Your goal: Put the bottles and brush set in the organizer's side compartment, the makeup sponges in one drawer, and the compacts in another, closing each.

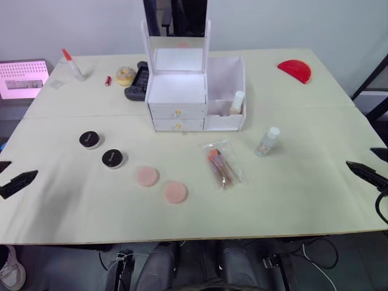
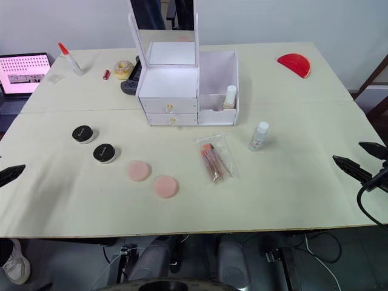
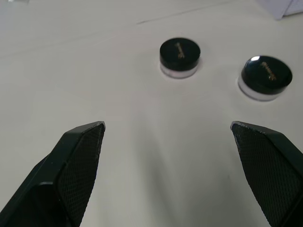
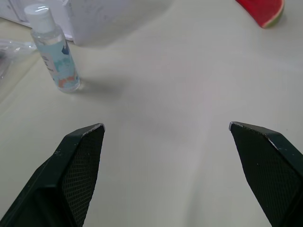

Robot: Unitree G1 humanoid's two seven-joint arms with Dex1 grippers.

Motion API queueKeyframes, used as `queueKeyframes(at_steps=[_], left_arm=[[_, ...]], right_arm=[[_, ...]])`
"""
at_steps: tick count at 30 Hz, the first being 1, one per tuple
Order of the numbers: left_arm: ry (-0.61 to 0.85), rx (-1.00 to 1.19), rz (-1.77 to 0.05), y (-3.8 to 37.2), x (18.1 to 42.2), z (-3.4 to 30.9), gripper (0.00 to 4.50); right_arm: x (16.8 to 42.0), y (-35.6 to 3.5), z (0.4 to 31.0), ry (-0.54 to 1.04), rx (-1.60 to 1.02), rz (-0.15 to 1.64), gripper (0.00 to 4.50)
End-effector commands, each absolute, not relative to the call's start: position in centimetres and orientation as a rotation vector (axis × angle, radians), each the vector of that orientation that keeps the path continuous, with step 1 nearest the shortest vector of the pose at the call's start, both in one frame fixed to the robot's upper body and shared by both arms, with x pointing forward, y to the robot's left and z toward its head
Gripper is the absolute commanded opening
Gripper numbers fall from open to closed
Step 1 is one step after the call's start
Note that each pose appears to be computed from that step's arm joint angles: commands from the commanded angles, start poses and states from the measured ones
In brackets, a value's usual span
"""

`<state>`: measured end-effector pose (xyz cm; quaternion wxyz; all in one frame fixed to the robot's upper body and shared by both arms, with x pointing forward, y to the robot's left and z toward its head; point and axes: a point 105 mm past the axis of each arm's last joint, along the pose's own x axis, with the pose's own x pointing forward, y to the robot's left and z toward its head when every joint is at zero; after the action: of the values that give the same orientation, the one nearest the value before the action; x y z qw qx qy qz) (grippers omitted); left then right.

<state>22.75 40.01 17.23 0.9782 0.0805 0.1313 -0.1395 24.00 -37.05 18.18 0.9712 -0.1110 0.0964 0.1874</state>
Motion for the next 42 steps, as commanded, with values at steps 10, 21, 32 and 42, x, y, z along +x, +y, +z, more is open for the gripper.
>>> queueKeyframes(at_steps=[10, 21, 32, 42], left_arm=[[0.049, 0.159, -0.943, 21.1, 27.5, 22.0, 4.5], [0.023, 0.19, -1.259, 14.4, 28.6, 23.7, 4.5], [0.012, 0.209, -1.29, 13.5, 29.0, 23.6, 4.5], [0.008, 0.206, -1.275, 13.6, 28.7, 23.7, 4.5]], right_arm=[[29.1, -27.3, 21.6, 0.129, -0.251, 0.466, 4.48], [32.3, -23.4, 19.6, 0.149, -0.173, 0.455, 4.48], [33.7, -22.7, 18.5, 0.16, -0.157, 0.437, 4.48], [34.1, -22.8, 17.8, 0.169, -0.147, 0.436, 4.48]])
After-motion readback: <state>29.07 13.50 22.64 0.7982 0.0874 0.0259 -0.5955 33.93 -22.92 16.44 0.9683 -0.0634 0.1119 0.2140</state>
